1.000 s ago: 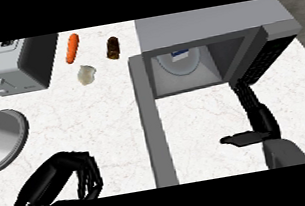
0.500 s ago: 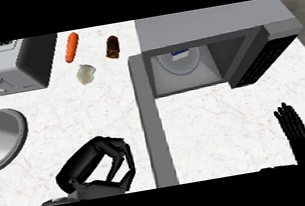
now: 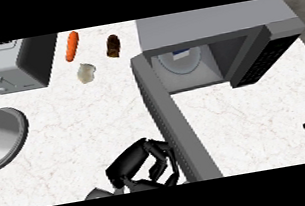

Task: Pick up the milk, place it into the microwave and close the microwave

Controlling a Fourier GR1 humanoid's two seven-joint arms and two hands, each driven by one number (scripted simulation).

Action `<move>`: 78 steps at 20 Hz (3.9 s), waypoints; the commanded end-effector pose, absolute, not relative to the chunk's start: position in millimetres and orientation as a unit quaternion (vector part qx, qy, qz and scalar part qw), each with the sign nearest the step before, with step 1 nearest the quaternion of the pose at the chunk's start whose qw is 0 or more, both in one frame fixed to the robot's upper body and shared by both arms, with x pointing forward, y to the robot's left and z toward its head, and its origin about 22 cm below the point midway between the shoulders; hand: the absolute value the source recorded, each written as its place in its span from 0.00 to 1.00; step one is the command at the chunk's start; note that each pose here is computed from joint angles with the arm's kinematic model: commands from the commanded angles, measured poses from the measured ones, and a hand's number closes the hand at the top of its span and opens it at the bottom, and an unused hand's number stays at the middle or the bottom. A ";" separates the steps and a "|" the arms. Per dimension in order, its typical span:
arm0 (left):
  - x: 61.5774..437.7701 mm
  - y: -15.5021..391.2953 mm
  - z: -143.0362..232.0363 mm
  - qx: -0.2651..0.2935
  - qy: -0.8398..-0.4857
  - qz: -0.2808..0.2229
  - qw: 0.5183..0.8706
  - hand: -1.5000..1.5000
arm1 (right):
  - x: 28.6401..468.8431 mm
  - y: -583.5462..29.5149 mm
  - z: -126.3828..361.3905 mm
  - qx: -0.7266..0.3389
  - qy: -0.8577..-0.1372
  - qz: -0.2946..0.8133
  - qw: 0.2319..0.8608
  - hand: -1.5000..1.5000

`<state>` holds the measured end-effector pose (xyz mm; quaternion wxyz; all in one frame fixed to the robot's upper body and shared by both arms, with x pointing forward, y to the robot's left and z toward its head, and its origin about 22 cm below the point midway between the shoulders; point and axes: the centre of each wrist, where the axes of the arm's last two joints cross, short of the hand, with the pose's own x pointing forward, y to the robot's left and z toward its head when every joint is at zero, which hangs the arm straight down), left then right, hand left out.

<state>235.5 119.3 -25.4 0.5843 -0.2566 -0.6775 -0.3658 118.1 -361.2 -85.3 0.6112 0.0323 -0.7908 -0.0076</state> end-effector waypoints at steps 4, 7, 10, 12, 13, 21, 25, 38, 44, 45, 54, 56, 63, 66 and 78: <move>203.9 50.7 -34.7 -0.258 -0.656 -0.390 0.592 1.00 | 107.2 -350.1 -38.1 0.131 -0.808 0.011 0.574 0.00; 207.3 35.6 -34.1 -0.250 -0.662 -0.390 0.589 1.00 | 111.5 -341.1 -15.8 0.157 -0.816 0.033 0.555 0.00; 201.4 22.1 -34.5 -0.235 -0.673 -0.387 0.585 1.00 | 121.9 -336.3 8.1 0.162 -0.821 0.049 0.546 0.00; 203.2 13.1 -24.2 -0.221 -0.685 -0.379 0.581 1.00 | 121.8 -330.7 18.6 0.174 -0.821 0.055 0.541 0.00; 204.7 14.8 -32.2 -0.215 -0.696 -0.369 0.577 1.00 | 118.8 -334.6 24.3 0.178 -0.819 0.063 0.542 0.00; 227.4 -1.4 -3.2 -0.168 -0.733 -0.308 0.583 1.00 | 128.3 -318.2 52.6 0.208 -0.812 0.093 0.537 0.00; 242.2 -4.7 5.3 -0.149 -0.750 -0.274 0.583 1.00 | 126.8 -312.5 58.1 0.213 -0.813 0.091 0.535 0.00; 309.9 -9.0 38.1 -0.087 -0.774 -0.214 0.590 1.00 | 125.6 -309.2 86.1 0.214 -0.807 0.095 0.542 0.00; 333.7 -6.8 51.8 -0.093 -0.776 -0.181 0.597 1.00 | 127.0 -305.4 95.0 0.219 -0.805 0.097 0.543 0.00; 340.9 -5.6 55.9 -0.086 -0.772 -0.173 0.605 1.00 | 129.2 -306.9 95.0 0.212 -0.806 0.099 0.544 0.00; 352.4 0.0 55.1 -0.107 -0.764 -0.138 0.621 1.00 | 133.5 -311.9 110.4 0.214 -0.813 0.103 0.532 0.00; 353.1 1.9 52.9 -0.107 -0.763 -0.126 0.625 1.00 | 134.3 -313.8 109.2 0.211 -0.814 0.095 0.533 0.00; 358.0 7.4 50.0 -0.090 -0.759 -0.083 0.639 1.00 | 136.0 -310.7 117.0 0.233 -0.815 0.100 0.521 0.00; 357.1 6.6 50.7 -0.088 -0.775 -0.074 0.621 1.00 | 138.7 -310.9 121.5 0.246 -0.813 0.115 0.515 0.00; 356.1 7.2 45.4 -0.078 -0.789 -0.058 0.607 1.00 | 138.1 -303.4 132.4 0.288 -0.805 0.142 0.499 0.00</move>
